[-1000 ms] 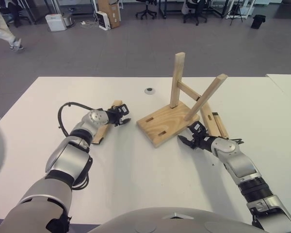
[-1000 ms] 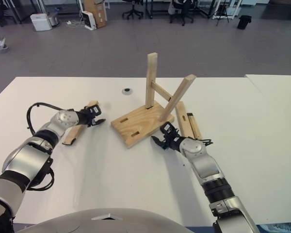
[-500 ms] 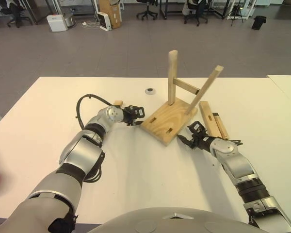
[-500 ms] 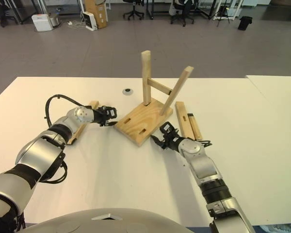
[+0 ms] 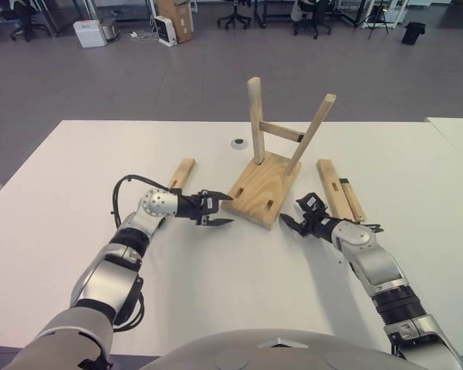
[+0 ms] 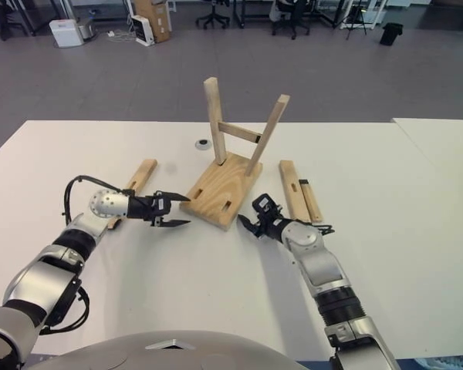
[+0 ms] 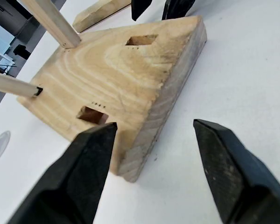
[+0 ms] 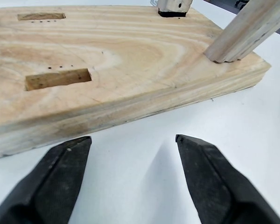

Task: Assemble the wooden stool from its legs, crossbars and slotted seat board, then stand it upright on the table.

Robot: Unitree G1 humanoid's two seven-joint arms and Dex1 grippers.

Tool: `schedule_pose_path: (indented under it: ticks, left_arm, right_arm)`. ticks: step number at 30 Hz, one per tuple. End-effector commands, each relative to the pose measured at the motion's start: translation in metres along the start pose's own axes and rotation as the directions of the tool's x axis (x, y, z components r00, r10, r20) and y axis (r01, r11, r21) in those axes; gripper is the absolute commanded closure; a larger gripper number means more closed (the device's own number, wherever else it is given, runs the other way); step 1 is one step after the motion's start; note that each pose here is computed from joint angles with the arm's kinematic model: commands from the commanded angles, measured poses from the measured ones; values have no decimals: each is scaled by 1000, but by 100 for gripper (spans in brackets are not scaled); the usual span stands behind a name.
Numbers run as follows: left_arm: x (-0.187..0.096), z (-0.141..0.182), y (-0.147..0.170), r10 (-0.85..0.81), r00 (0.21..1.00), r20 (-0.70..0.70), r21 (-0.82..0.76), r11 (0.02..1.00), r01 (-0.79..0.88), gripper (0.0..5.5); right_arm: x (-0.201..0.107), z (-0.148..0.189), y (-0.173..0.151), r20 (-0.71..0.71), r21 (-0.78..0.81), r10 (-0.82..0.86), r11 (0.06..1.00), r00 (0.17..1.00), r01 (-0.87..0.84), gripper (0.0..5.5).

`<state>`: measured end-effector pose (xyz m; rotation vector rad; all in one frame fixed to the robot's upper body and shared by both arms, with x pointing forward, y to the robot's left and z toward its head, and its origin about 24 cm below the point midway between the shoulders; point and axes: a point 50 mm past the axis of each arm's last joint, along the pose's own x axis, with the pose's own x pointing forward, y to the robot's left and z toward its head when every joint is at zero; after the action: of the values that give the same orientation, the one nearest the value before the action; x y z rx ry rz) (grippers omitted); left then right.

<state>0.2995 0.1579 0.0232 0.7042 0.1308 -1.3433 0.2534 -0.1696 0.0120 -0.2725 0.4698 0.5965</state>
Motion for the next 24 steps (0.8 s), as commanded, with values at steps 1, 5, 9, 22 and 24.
schedule_pose_path:
  ticks: [1,5,9,22,24]
  left_arm:
    - [-40,3,40,148,987,-61,14,989,-148,247]
    - [-67,20,94,459,886,-65,-27,887,-461,247]
    - [-54,3,87,477,857,-195,-21,871,-490,247]
    - [39,6,35,173,972,-161,-51,982,-183,247]
    - [37,7,29,124,987,-106,-71,989,-132,247]
  right_arm:
    - [-7,-21,-5,-110,11,-22,1000,994,23,209]
    - [-8,-25,-4,-125,15,-19,1000,992,21,209]
    - [-6,-23,-1,-125,7,-6,1000,992,7,209]
    - [-3,-30,5,-153,8,-8,1000,988,10,209]
    - [0,-28,3,-153,-1,-11,1000,988,11,209]
